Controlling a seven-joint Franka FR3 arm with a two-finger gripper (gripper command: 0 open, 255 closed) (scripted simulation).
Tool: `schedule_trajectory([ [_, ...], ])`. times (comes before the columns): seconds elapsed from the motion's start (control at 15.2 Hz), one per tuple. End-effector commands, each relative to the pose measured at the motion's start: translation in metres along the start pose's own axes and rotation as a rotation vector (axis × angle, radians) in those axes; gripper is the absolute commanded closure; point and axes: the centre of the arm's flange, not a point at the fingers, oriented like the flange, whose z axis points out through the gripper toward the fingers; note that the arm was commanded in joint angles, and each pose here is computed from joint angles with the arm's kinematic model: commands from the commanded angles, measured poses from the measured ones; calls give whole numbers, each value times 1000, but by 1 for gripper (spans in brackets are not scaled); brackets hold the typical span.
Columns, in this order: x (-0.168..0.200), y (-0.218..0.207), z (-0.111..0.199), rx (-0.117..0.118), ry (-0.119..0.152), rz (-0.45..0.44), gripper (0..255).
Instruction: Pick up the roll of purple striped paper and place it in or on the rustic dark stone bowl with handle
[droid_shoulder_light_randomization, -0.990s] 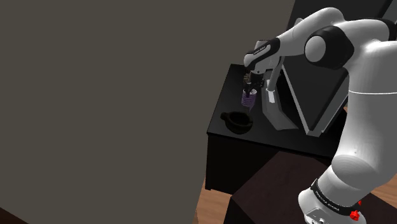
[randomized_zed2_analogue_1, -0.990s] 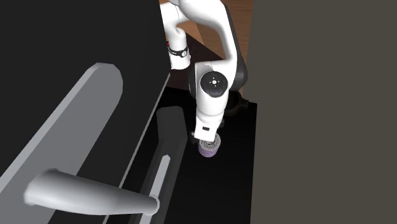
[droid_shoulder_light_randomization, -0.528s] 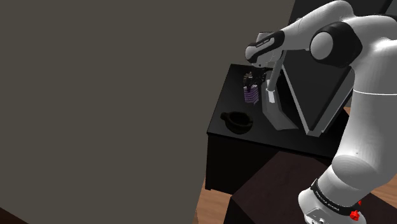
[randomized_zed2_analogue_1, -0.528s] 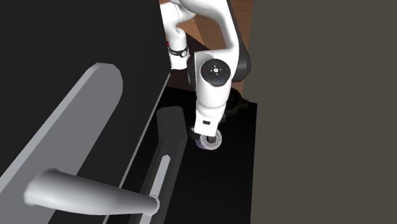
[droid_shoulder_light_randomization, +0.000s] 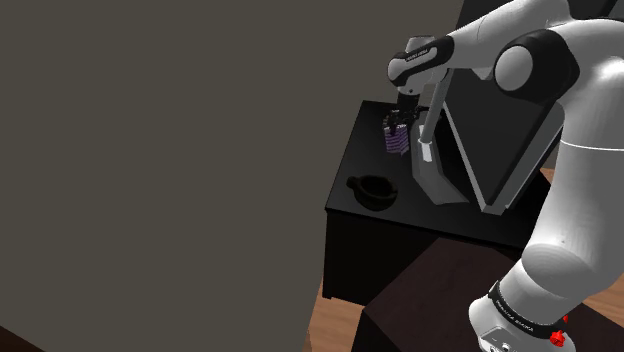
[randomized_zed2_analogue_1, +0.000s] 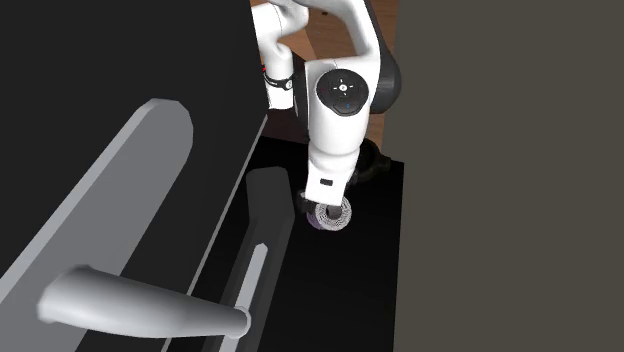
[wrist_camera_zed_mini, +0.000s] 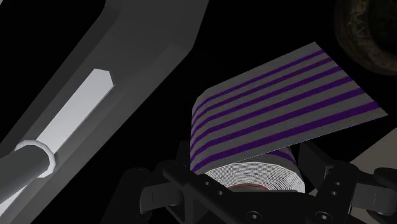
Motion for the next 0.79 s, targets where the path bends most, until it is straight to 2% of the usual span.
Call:
schedule_trajectory([
  [0.0, -1, 1, -11, 0, 1, 0, 255],
  [0.4, -1, 2, -42, 0, 1, 0, 255],
  [0.73, -36, -54, -49, 0, 1, 0, 255],
])
